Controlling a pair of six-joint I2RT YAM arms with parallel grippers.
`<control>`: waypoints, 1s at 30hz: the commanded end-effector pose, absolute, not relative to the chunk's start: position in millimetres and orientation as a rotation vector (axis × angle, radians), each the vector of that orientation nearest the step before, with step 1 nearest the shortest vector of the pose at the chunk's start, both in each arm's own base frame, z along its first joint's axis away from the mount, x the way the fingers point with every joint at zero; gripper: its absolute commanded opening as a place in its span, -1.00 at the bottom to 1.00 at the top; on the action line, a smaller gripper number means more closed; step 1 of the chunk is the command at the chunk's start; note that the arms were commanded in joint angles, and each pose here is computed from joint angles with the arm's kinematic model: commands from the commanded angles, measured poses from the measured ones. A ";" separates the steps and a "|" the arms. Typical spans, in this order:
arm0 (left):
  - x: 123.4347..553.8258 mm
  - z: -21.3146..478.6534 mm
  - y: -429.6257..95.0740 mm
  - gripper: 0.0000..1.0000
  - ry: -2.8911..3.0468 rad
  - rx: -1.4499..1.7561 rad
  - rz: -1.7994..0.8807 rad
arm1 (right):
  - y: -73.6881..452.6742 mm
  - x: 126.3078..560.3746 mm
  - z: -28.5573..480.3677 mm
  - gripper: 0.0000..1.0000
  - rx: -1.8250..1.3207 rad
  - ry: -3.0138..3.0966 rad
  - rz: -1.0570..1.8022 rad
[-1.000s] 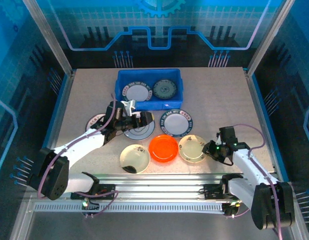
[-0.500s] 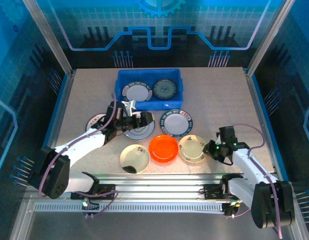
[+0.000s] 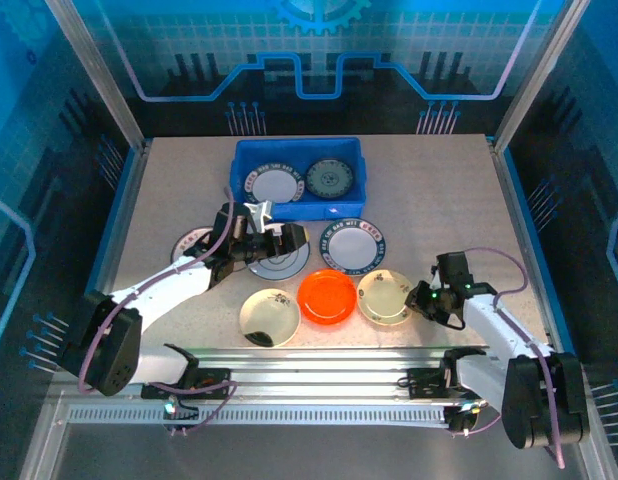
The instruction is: Place the plates into the plastic bin on the countertop
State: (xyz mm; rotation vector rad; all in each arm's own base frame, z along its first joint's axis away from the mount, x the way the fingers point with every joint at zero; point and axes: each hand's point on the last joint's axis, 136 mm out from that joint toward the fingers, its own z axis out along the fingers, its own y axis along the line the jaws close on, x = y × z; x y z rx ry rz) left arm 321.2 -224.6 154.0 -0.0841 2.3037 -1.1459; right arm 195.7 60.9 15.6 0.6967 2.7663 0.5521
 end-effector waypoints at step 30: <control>329.2 188.4 -235.9 0.80 2.191 -0.031 -1.221 | 66.2 236.1 178.1 -1.00 0.550 2.445 0.620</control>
